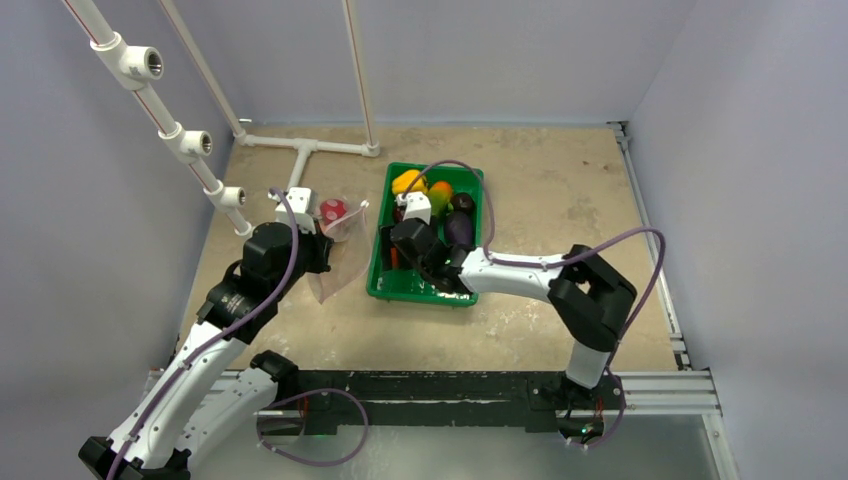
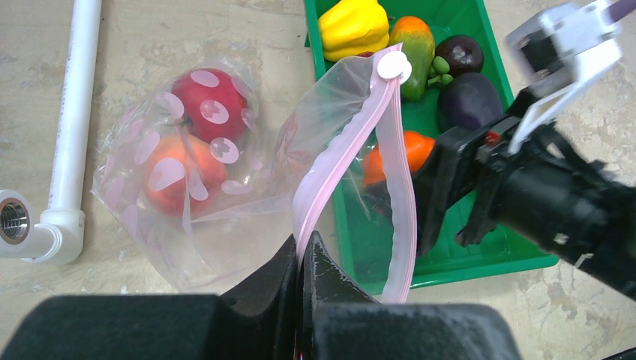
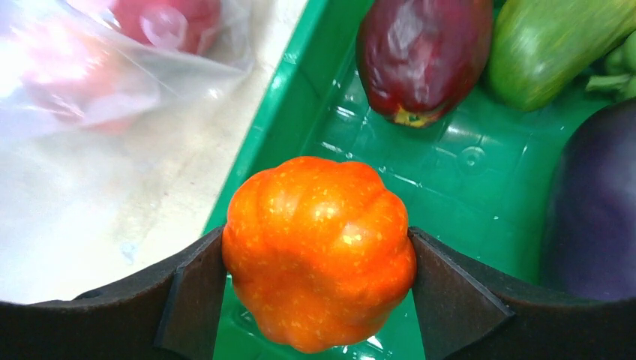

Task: Place the food in the zip-top bag and seal the zipper
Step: Pick up the fake vegetable from the bin, then place the fake vegetable in the zipper food storage bag, then adjust the zipper food storage bag at the center of the board.

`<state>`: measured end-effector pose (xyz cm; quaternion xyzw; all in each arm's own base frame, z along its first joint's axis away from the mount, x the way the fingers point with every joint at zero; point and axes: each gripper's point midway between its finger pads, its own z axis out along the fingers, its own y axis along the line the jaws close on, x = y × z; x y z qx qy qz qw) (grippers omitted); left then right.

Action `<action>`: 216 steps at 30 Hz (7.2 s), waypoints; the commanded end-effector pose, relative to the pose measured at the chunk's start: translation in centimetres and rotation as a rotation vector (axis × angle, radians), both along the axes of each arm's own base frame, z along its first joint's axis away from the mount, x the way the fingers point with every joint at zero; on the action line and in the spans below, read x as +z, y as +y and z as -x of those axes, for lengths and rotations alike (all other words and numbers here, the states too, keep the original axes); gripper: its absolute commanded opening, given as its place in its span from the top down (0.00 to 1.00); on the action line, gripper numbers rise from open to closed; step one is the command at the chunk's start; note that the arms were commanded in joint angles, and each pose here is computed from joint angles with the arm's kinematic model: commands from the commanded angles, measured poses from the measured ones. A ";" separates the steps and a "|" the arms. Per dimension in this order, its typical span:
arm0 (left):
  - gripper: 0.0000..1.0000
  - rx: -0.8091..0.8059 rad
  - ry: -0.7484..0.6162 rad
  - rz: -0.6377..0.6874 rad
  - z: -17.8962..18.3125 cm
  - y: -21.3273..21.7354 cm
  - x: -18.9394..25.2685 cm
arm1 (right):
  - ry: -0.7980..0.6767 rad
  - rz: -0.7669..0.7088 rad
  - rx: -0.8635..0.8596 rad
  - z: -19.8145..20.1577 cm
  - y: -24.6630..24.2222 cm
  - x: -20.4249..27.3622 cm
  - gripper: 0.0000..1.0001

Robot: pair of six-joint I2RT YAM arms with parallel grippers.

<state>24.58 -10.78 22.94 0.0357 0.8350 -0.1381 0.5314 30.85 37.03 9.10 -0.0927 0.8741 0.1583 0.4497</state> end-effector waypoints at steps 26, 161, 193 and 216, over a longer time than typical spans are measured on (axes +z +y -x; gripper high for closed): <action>1.00 -0.009 -0.028 0.012 -0.3 -0.2 0.7 | -0.265 -0.386 0.260 6.4 2.5 20.6 0.53; 1.00 0.078 -0.094 0.066 1.7 2.0 4.8 | -0.191 -0.384 0.135 5.7 5.7 18.0 1.00; 1.00 0.135 -0.078 0.004 0.4 2.9 7.4 | -0.266 -0.377 0.184 1.4 4.8 21.1 1.00; 1.00 0.179 -0.148 -0.099 -3.0 3.2 8.0 | -0.195 -0.381 0.228 -0.1 6.9 16.5 1.00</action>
